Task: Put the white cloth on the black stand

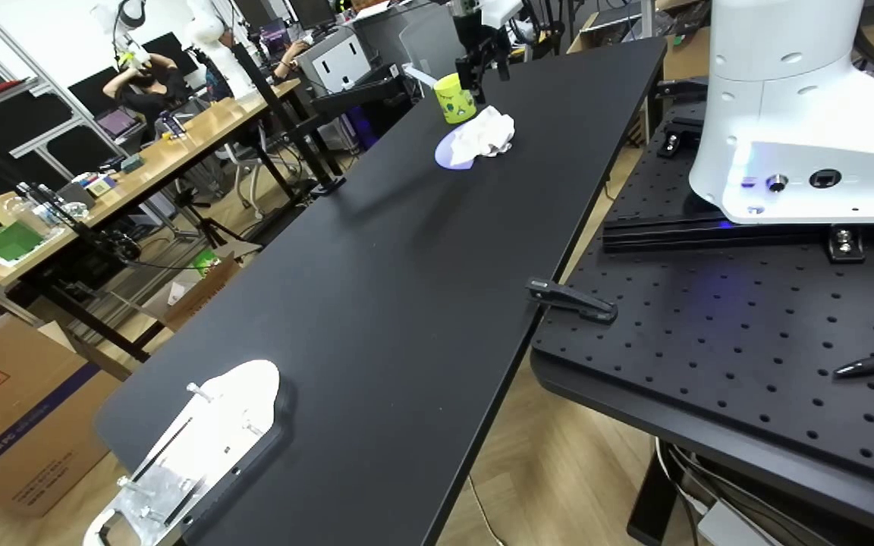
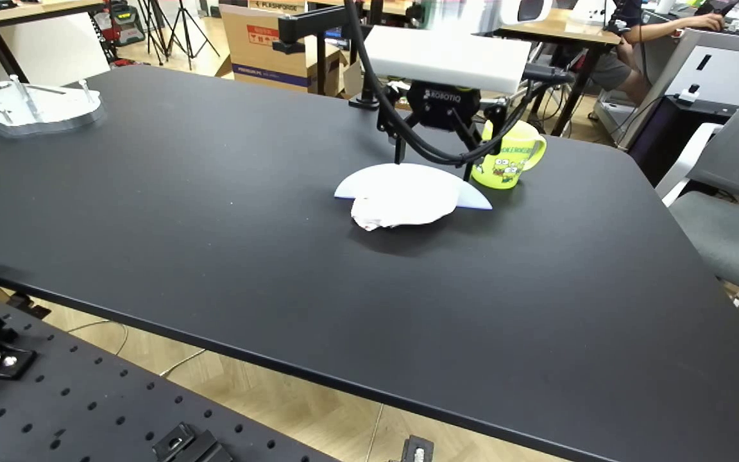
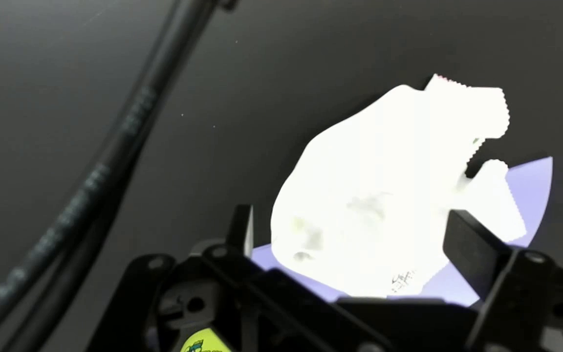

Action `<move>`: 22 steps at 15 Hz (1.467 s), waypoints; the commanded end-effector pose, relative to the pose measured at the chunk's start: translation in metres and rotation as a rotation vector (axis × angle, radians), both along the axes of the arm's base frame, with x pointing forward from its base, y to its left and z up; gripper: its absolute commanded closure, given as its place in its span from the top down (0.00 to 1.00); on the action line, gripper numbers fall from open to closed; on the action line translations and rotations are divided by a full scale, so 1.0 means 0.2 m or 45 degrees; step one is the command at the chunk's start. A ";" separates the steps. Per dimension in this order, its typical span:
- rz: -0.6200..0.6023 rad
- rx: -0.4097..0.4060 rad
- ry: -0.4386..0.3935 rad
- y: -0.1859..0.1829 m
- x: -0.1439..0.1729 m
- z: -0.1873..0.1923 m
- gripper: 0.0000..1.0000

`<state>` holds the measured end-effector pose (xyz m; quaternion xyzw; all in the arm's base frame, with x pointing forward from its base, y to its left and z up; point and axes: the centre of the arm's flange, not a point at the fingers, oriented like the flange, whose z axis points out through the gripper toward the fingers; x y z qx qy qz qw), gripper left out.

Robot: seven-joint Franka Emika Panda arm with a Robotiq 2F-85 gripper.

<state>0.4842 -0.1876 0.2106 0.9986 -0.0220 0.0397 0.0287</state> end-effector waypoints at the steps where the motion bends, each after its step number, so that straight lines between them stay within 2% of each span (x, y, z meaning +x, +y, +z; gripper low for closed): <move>1: 0.017 0.003 0.024 -0.07 0.11 -0.10 1.00; 9: 0.051 0.009 0.090 -0.19 0.22 -0.29 1.00; 10: 0.061 0.012 0.090 -0.19 0.23 -0.31 0.75; 11: 0.070 0.016 0.089 -0.19 0.24 -0.32 0.74; 21: 0.169 0.091 0.104 -0.17 0.25 -0.31 0.03; 22: 0.176 0.106 0.113 -0.16 0.24 -0.30 0.01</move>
